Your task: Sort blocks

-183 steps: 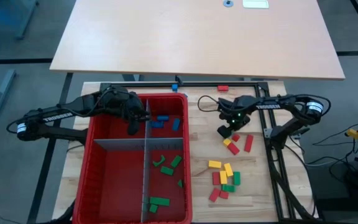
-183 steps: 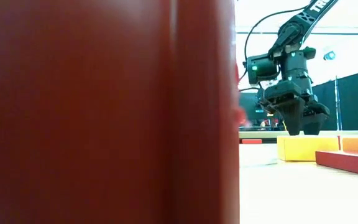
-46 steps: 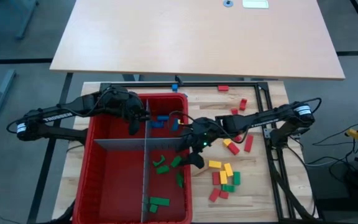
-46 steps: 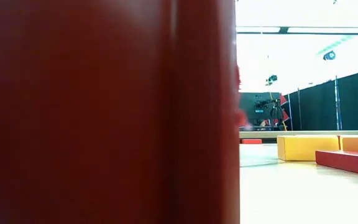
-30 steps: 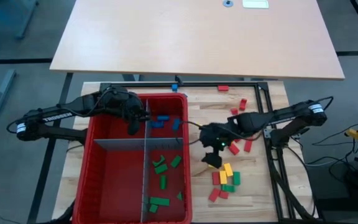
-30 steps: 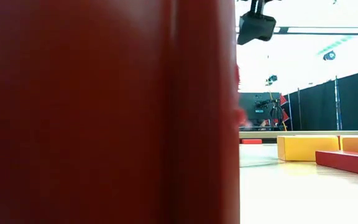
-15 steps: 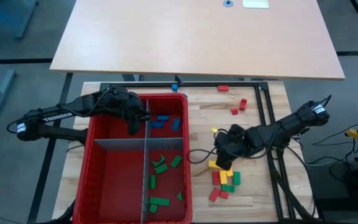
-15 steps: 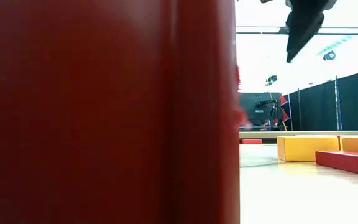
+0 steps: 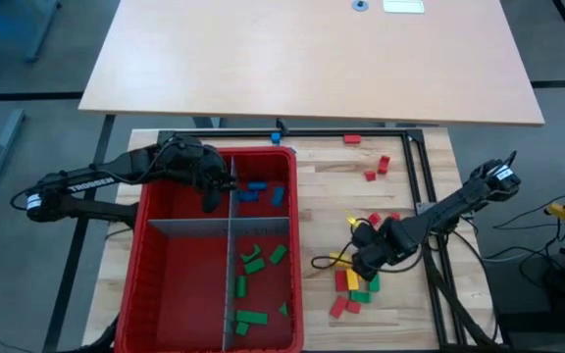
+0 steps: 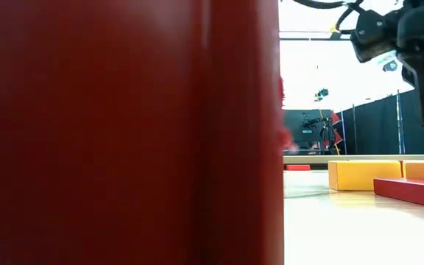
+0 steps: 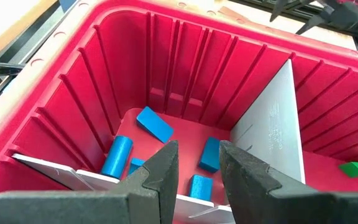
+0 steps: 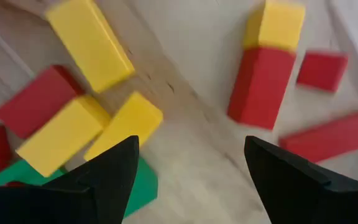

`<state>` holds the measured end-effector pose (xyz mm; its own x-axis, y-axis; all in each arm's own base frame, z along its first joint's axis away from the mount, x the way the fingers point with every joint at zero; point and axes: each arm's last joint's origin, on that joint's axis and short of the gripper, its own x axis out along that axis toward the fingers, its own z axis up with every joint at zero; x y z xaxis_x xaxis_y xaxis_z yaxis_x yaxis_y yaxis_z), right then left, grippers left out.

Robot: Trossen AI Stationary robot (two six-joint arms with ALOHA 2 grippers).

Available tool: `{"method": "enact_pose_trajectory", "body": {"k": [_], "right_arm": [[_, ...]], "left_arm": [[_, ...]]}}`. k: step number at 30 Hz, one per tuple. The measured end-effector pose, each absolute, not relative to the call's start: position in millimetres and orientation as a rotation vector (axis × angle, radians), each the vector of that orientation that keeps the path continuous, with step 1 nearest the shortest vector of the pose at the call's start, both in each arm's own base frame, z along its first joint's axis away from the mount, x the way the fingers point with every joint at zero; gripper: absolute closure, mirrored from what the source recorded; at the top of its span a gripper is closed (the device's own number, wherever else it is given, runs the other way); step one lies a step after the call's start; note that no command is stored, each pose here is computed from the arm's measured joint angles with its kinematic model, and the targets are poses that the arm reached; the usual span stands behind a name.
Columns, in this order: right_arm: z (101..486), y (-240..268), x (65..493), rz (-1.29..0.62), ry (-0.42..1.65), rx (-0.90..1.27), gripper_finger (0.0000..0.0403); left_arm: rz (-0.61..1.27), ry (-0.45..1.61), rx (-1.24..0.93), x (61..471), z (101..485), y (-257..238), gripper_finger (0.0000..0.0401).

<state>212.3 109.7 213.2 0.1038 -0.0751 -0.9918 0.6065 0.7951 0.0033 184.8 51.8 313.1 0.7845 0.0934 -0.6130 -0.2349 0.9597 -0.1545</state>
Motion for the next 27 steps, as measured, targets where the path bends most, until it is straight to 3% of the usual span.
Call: {"method": "enact_pose_trajectory", "body": {"k": [15,27], "right_arm": [[197.2,147.8,193.9,-0.589,1.434,0.768,0.0083],[174.6,159.9,208.5,-0.609,1.443,0.828,0.0089]], "left_arm": [[0.178,0.646,-0.226,184.8,313.1,51.8,0.0298],[0.176,0.648,-0.221,184.8,312.9,51.8,0.0298]]}}
